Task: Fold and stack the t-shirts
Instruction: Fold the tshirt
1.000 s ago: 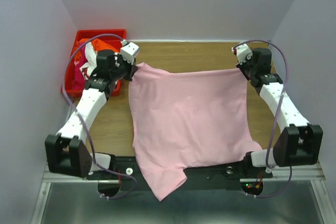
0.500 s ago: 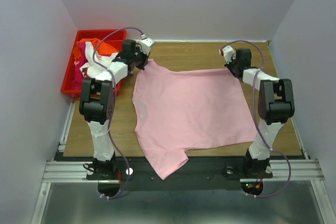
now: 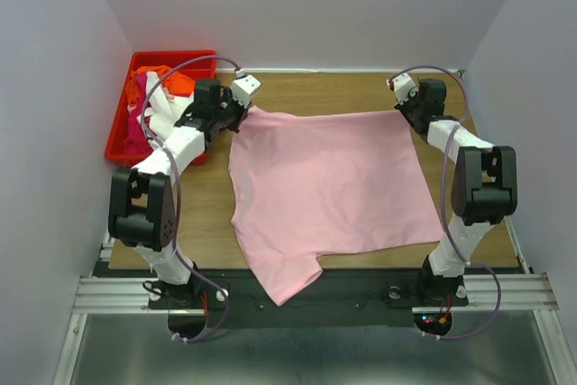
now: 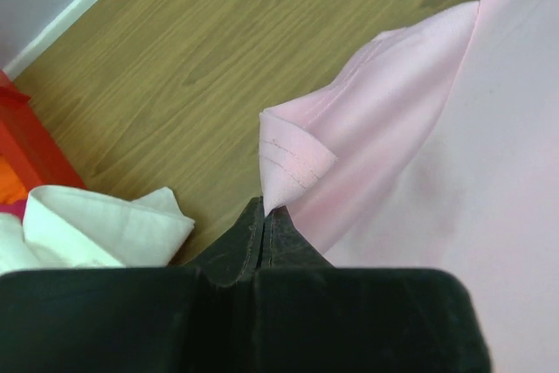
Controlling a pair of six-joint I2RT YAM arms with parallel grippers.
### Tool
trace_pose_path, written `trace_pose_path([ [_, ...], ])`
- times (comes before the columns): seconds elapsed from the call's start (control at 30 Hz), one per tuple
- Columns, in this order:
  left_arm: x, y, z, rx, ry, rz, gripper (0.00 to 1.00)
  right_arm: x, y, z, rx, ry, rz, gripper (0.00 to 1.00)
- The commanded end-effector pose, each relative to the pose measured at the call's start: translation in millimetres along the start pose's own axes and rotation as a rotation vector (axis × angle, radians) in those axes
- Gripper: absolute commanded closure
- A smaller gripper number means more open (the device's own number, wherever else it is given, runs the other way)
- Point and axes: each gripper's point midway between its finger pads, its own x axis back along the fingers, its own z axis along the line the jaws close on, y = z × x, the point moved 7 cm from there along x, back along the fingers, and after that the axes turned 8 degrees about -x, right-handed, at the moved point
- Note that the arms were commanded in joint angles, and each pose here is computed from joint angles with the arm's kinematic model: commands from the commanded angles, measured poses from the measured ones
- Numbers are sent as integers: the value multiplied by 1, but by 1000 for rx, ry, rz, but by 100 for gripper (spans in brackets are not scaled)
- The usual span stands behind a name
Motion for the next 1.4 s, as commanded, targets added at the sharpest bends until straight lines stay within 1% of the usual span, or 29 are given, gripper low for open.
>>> trace_pose_path([
  [0.0,28,1,-15,-54,-15,-28,100,17,11,-21,8,-40,-82,100],
  [0.07,41,6,-22,-74,-14,-50,100,22,10,-24,6,-41,-87,99],
  [0.13,47,-1,-33,-78,-27,-32,100,26,8,-26,14,-42,-79,99],
  [0.17,54,2,-34,-94,-11,-40,100,29,11,-24,21,-16,-102,99],
  [0.3,60,-10,-56,-121,-22,2,100,33,2,-16,37,23,-83,99],
  [0.37,64,-14,-60,-138,-9,16,100,35,-1,-14,43,35,-77,99],
  [0.6,71,-42,-87,-200,-27,84,100,40,-23,1,66,81,-26,99],
  [0.9,74,-56,-118,-262,-103,126,100,41,-52,18,99,126,42,99],
  [1.03,78,-69,-126,-281,-139,172,100,43,-60,23,115,139,60,100],
  [1.27,81,-83,-139,-317,-195,212,100,46,-73,32,133,169,84,99],
  [1.3,80,-84,-141,-318,-203,218,98,45,-75,33,136,171,91,99],
  [1.33,81,-85,-143,-321,-213,228,82,44,-76,33,137,171,98,99],
  [1.37,81,-84,-145,-322,-237,217,77,42,-78,33,138,166,112,99],
])
